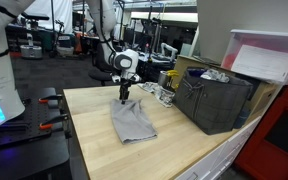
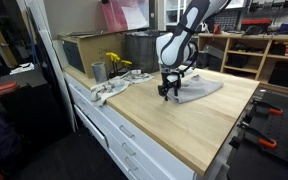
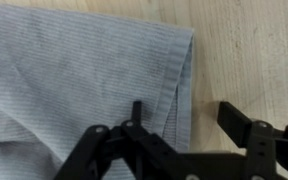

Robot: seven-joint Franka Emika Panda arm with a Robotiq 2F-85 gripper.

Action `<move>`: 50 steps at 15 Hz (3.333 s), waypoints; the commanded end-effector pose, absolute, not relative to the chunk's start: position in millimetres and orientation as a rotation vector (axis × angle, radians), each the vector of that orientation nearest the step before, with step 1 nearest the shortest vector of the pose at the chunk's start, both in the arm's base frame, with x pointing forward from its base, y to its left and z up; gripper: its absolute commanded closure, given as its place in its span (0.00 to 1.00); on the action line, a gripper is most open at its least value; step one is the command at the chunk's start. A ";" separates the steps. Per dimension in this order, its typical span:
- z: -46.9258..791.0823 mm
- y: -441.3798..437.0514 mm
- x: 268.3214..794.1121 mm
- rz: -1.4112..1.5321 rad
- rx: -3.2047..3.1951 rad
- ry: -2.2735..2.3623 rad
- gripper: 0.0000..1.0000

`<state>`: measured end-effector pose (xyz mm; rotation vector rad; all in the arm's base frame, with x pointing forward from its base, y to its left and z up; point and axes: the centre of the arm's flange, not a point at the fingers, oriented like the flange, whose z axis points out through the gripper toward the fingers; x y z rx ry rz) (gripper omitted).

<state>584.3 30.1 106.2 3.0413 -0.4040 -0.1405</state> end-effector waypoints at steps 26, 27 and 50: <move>244.0 48.2 567.5 -0.129 3.307 -0.742 0.99; 246.4 33.5 566.8 -0.119 3.310 -0.798 0.99; 199.0 -200.0 504.9 -0.144 2.933 -1.264 0.61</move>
